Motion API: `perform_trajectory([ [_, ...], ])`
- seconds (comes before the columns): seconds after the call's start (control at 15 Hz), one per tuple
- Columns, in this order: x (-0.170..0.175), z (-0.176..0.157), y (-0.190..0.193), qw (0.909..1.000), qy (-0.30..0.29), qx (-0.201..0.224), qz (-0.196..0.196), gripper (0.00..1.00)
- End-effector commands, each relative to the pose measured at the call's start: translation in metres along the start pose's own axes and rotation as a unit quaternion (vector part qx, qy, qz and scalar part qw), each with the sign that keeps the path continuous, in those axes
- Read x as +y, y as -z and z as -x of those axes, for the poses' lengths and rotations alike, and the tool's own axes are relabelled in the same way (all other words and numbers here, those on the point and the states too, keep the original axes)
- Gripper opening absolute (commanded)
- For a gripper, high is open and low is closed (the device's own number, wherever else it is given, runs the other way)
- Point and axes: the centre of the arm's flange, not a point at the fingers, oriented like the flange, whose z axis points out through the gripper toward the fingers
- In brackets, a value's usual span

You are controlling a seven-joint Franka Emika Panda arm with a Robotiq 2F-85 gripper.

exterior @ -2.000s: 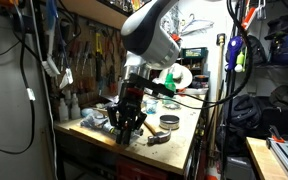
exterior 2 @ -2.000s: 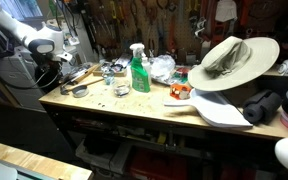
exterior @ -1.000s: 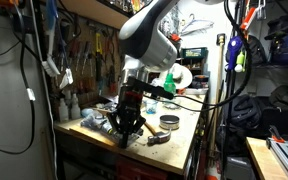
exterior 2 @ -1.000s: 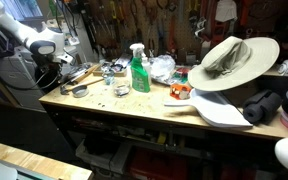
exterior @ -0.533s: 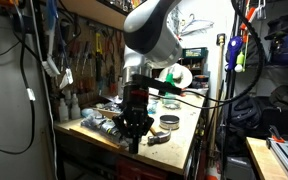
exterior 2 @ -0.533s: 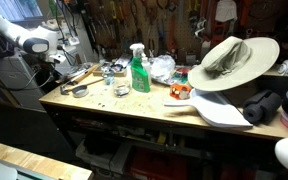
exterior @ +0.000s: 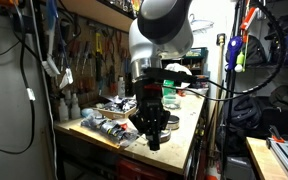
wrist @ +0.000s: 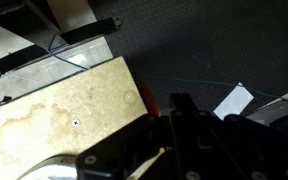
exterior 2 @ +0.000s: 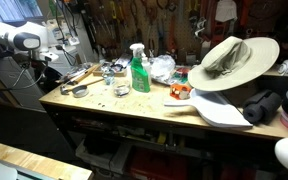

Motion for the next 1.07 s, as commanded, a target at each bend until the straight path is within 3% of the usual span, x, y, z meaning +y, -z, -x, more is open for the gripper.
perform_trajectory([
  [0.0,0.008,0.036,0.003,0.9992,0.015,-0.014,0.034,0.01],
  [0.33,-0.002,0.066,-0.009,0.9913,0.088,-0.075,0.063,0.01],
  [0.6,-0.009,0.085,-0.012,0.9844,0.124,-0.093,0.083,0.01],
  [1.0,-0.009,0.080,0.019,0.9884,0.122,-0.002,0.090,0.01],
])
